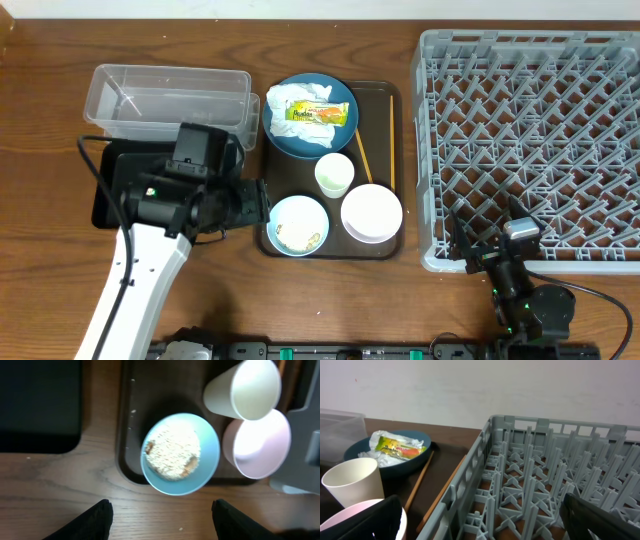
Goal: Sort waste into correct bins and load items into the dishwasher rack
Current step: 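Move the left gripper over the light-blue rice bowl on the tray, then lower the left gripper and pinch the light-blue bowl's rim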
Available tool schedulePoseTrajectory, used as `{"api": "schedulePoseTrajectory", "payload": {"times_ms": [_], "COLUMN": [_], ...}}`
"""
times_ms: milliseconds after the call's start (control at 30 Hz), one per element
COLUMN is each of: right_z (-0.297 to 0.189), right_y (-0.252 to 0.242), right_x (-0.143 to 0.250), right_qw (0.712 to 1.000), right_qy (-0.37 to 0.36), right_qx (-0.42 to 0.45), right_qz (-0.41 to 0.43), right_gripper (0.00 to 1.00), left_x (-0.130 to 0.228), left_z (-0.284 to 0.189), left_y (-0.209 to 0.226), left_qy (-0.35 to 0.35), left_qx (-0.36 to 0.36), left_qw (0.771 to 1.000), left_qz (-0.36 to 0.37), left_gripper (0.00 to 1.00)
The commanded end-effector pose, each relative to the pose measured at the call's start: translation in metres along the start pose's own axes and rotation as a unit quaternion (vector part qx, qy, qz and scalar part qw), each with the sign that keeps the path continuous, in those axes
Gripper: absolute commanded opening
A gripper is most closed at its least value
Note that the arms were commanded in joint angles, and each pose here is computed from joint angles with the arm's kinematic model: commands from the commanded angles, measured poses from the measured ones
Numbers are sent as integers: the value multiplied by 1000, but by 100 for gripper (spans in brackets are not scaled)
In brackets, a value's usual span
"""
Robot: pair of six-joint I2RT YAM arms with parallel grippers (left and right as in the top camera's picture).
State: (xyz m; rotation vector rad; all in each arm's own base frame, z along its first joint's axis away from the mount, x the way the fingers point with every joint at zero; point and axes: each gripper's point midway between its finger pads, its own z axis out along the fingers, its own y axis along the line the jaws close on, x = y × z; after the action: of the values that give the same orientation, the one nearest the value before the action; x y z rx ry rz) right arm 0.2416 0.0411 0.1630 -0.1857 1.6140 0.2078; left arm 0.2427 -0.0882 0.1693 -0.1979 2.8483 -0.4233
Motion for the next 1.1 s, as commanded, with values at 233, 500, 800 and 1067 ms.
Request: {"api": "schedulePoseTrajectory", "payload": {"times_ms": [233,500,800,1067], "right_z": [0,0,0,0], "right_y": [3,3,3,3], "right_x": [1,1,1,1], "right_qw": [1000,1000,1000,1000], "right_qy": [2,2,2,2], "right_qx": [-7,-8,-7,-7], "right_qz": [-2,-2,-2,-2], "right_gripper": [99,99,99,99], "left_x": [-14,8,24,35], "left_z": [23,49,71,106], "left_y": [13,-13,-39,-73], "left_qy": [2,33,22,6], "left_qx": [-46,-89,-130,-135], "left_qw": [999,994,990,987], "left_qz": [0,46,58,82], "left_gripper": [58,53,45,40]}}
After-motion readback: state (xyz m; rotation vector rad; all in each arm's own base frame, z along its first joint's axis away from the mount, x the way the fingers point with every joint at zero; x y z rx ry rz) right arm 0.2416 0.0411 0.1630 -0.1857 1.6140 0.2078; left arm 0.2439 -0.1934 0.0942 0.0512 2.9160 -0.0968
